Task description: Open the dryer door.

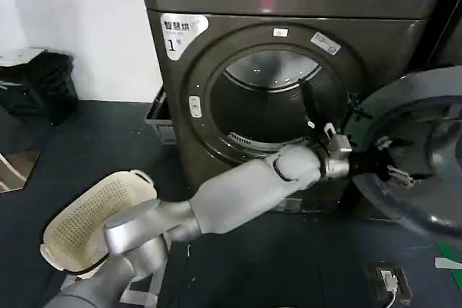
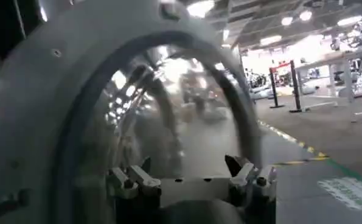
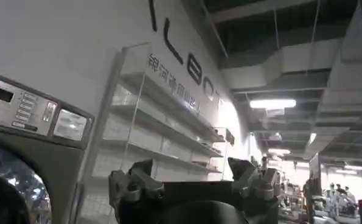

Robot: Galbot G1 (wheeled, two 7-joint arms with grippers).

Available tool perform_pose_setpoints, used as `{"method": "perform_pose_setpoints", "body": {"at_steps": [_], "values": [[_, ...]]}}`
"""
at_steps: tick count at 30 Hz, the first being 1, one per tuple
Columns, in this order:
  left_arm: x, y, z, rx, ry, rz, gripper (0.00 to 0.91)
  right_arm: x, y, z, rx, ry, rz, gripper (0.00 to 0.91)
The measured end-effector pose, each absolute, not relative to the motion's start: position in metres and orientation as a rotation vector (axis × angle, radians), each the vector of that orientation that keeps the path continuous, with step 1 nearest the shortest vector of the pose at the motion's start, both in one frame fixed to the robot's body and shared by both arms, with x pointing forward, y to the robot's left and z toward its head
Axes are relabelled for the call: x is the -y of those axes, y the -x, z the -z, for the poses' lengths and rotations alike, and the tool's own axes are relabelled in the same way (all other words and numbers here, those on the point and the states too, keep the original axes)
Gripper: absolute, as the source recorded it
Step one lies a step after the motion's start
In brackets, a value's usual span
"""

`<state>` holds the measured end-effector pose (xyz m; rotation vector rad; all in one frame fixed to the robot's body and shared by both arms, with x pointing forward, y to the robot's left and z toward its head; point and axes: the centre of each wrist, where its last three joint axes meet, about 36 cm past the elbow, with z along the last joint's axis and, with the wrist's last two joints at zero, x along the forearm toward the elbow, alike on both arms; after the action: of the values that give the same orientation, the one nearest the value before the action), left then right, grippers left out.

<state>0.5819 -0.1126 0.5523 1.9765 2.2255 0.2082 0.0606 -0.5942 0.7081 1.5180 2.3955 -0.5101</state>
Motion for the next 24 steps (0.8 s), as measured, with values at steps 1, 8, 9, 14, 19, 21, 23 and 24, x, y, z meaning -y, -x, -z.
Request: {"method": "perform_pose_setpoints", "body": {"at_steps": [1,8,9,14,19,21,23,24], "values": [[0.111,-0.582,-0.553,-2.227,-1.971,-0.209,0.907,0.594,-0.06,-0.708,-2.395,-1.519,0.511,0.907],[0.098,-0.582,-0.546,-2.181,-1.9,-0.134,0.907,0.595,-0.058,-0.709,-2.377,-1.531,0.507,0.907],[0.095,-0.582,-0.543,-2.189,-1.887,-0.12,0.907,0.595,-0.058,-0.709,-2.376,-1.53,0.507,0.907],[0.075,-0.583,-0.533,-2.206,-1.772,-0.023,0.907,0.595,-0.052,-0.713,-2.364,-1.532,0.518,0.907],[0.043,-0.576,-0.524,-2.218,-1.638,-0.009,0.907,0.595,-0.049,-0.719,-2.349,-1.528,0.529,0.907],[0.025,-0.574,-0.521,-2.217,-1.612,0.03,0.907,0.595,-0.048,-0.721,-2.343,-1.526,0.535,0.907],[0.001,-0.572,-0.521,-2.238,-1.573,0.021,0.907,0.594,-0.047,-0.723,-2.34,-1.522,0.539,0.907],[-0.011,-0.57,-0.522,-2.24,-1.557,0.01,0.907,0.594,-0.047,-0.724,-2.338,-1.52,0.54,0.907]]}}
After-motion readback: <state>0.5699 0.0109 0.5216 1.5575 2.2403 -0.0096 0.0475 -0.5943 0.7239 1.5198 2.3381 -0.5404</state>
